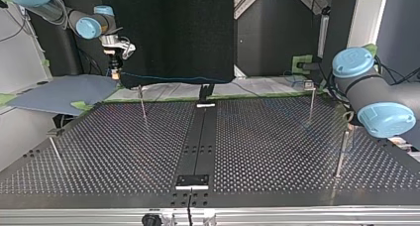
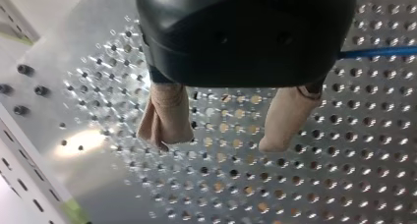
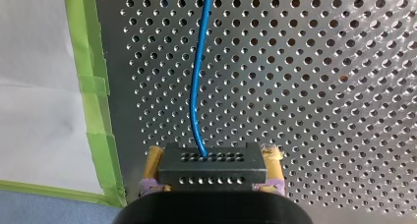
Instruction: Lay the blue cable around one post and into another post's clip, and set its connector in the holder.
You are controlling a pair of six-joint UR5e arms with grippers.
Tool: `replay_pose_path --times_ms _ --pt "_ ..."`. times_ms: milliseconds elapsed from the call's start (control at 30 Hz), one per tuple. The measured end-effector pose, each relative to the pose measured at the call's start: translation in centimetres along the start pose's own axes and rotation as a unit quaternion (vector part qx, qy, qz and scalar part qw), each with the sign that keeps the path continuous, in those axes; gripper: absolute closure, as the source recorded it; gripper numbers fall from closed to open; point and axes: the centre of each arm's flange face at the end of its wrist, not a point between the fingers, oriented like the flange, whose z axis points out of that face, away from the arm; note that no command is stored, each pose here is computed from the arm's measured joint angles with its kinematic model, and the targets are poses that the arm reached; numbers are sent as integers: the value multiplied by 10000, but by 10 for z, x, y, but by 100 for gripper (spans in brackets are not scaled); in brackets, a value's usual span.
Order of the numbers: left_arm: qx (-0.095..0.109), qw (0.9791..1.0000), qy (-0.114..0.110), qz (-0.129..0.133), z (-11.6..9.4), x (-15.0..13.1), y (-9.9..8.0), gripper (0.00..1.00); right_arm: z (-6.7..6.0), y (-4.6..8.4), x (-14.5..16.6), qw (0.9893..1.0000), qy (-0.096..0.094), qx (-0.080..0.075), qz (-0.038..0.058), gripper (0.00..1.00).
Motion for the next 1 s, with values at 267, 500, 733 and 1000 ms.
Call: replay_pose_path --times_ms 267,500,733,1000 --pt "-43 9984 475 -303 -5 6 2 0 0 0 0 10000 5 1 0 72" --pt "47 9951 778 -609 -7 12 0 0 0 0 0 10000 9 1 -1 72" --pt "187 9903 1019 -929 -7 15 -4 0 0 0 0 10000 7 1 0 72" --pt "319 9825 1293 -1302 -6 18 -7 0 0 -1 0 10000 -3 8 -4 72"
